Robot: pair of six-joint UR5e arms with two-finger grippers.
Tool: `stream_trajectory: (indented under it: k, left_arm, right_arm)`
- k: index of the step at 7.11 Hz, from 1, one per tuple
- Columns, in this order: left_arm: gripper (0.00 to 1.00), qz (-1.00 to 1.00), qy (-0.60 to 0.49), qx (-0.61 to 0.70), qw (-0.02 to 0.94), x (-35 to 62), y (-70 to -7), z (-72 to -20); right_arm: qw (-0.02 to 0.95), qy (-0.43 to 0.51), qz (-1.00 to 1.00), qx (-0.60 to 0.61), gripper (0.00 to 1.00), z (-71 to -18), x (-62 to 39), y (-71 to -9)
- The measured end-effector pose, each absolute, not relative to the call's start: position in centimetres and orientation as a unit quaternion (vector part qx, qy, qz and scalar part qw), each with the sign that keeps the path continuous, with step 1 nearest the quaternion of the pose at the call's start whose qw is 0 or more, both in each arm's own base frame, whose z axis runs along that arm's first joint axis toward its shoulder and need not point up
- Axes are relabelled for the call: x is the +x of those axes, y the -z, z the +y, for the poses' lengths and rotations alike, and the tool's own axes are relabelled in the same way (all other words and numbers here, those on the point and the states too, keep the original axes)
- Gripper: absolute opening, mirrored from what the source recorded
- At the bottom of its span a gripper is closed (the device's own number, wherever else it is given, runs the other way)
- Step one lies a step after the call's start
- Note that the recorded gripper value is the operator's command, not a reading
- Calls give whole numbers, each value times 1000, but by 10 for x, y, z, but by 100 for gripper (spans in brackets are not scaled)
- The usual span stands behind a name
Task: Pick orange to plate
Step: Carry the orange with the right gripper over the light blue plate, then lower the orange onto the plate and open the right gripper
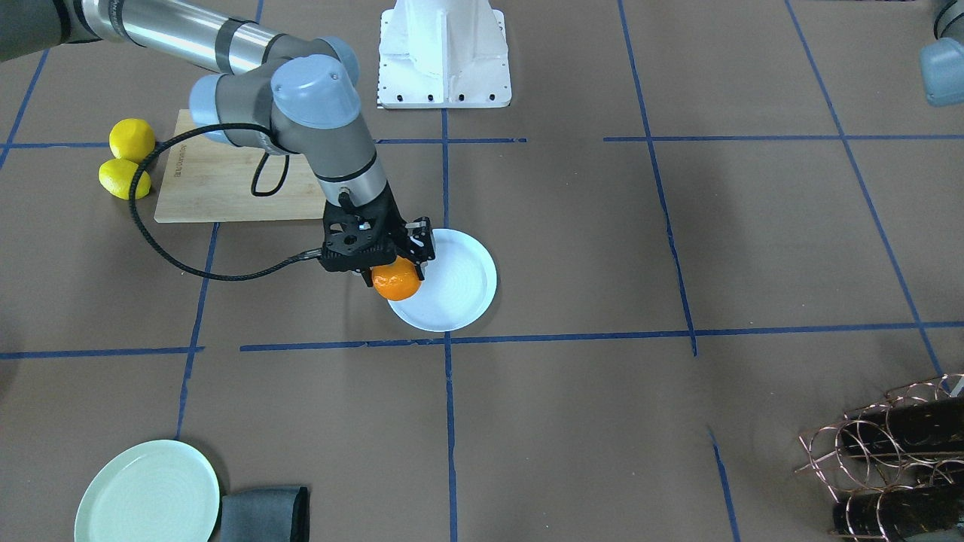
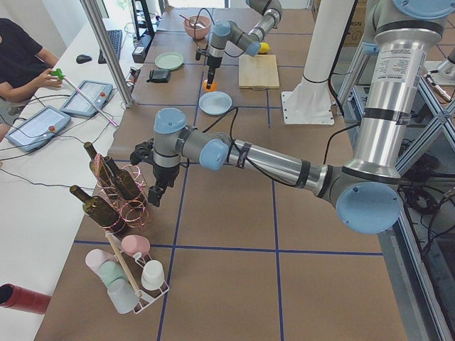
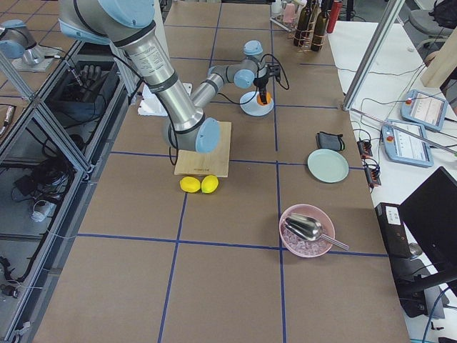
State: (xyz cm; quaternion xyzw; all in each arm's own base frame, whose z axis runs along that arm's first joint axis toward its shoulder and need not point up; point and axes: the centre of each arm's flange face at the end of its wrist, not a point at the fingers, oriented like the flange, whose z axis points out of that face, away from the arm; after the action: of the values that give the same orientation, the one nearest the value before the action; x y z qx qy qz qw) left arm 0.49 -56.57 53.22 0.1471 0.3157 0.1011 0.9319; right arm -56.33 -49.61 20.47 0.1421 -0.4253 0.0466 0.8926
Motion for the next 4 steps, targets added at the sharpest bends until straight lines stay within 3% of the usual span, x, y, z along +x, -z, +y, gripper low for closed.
stream_trajectory:
  k: [1,3,4]
  left_arm:
    - [100,321,-99,144,931,2,-536,-564]
    - [100,323,-95,142,931,-1,-538,-563]
    - [100,324,-95,142,931,-2,-538,-563]
  right_arm:
    - [895,-43,-420,144,11,-494,-581,-199]
    - [898,-37,-415,142,79,-492,-598,-195]
    - [900,-35,-410,140,95,-490,-602,-199]
